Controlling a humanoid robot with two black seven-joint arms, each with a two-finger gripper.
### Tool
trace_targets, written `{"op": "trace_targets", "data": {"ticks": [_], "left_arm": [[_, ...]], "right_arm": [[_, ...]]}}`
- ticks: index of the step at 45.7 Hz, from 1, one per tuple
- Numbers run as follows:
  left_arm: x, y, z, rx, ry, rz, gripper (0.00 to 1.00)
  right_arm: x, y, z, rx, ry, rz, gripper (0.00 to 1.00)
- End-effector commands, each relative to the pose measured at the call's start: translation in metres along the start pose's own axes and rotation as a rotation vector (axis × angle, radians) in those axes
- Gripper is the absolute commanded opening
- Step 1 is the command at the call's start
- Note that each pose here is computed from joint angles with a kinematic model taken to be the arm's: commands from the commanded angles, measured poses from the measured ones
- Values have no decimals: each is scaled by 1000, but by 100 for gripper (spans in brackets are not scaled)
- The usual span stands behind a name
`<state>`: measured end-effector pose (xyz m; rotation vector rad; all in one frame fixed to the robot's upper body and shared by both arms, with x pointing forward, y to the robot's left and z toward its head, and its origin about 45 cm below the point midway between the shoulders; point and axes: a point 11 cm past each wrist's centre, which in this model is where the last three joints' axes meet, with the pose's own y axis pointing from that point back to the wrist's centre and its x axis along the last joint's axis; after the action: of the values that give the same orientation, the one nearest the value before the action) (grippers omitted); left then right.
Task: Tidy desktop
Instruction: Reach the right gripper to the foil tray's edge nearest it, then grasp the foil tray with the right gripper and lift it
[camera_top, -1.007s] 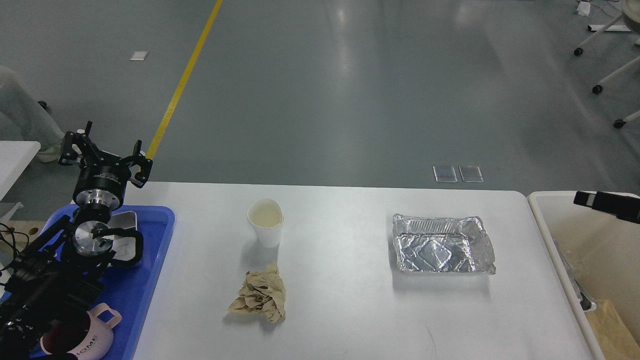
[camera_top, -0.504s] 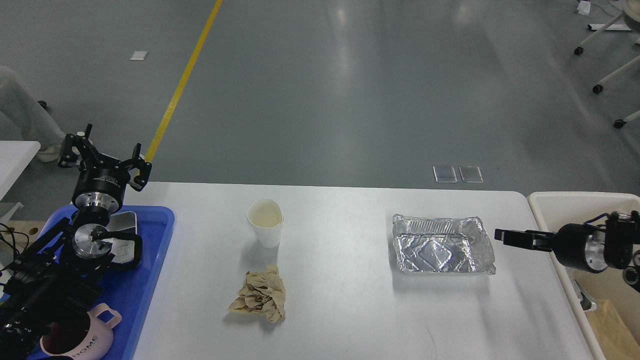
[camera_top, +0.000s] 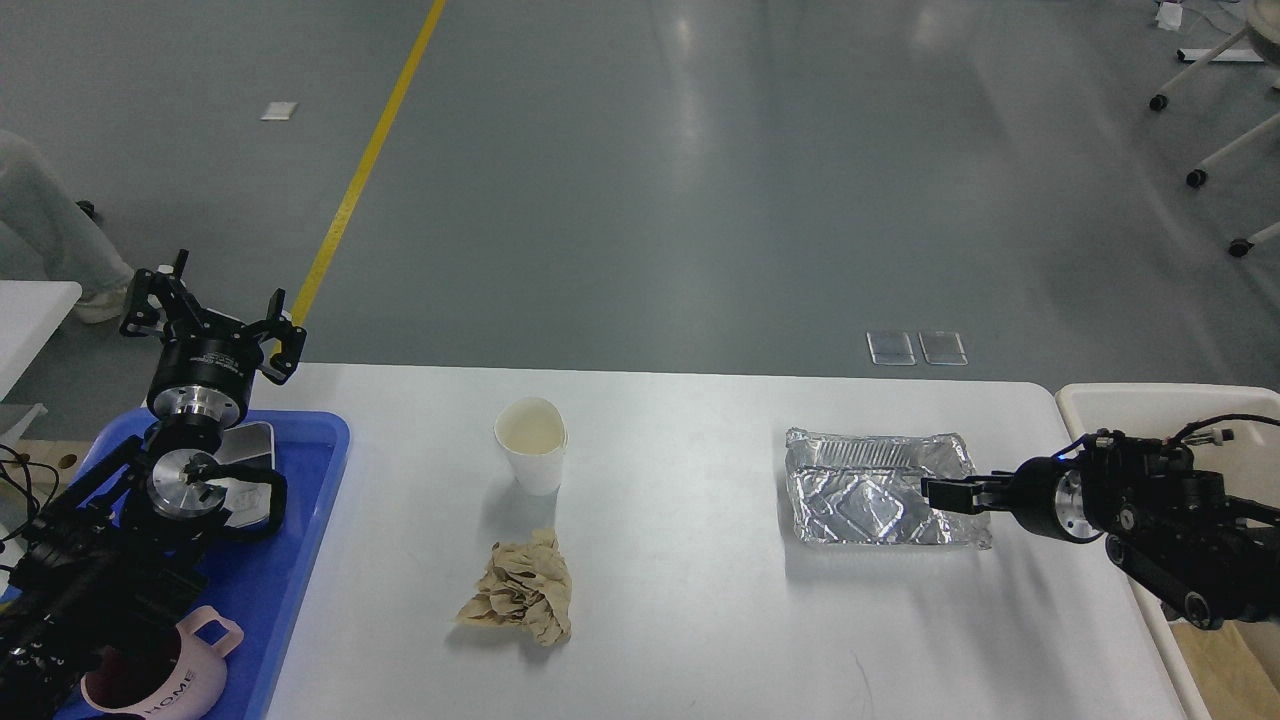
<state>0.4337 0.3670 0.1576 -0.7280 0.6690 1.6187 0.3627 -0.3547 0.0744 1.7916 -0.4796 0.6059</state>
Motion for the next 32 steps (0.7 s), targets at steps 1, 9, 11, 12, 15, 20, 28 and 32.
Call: {"op": "trace_targets", "data": {"ticks": [1,9,11,12,15,20,28,32], "left_arm": [[0,0,0,1,-1,-1,97],[-3,-1,0,0,-1,-7,97],[-3,-2,1,-1,-1,-9,97],[-4,-2,0,0,0,-10,97],[-3,-2,1,-2,0,-9,97],[-4,-2,-1,0,1,-8,97],[-2,-1,0,-1,0,-7,97],[-1,-1,0,0,-1,-5,97]], "right_arm": [[-6,-8,2,-26,37,26,92],[-19,-16,10,-75,53,8,61],[-19,-17,10,-78,52,9,59],[-19,-17,10,-78,51,9,58],[-19,-18,10,-80,47,16,58],[-16,-18,9,-77,17,31,55],[-23,-18,8,-71,-38,-18,0],[-26,-18,5,-58,-59,-57,0]]}}
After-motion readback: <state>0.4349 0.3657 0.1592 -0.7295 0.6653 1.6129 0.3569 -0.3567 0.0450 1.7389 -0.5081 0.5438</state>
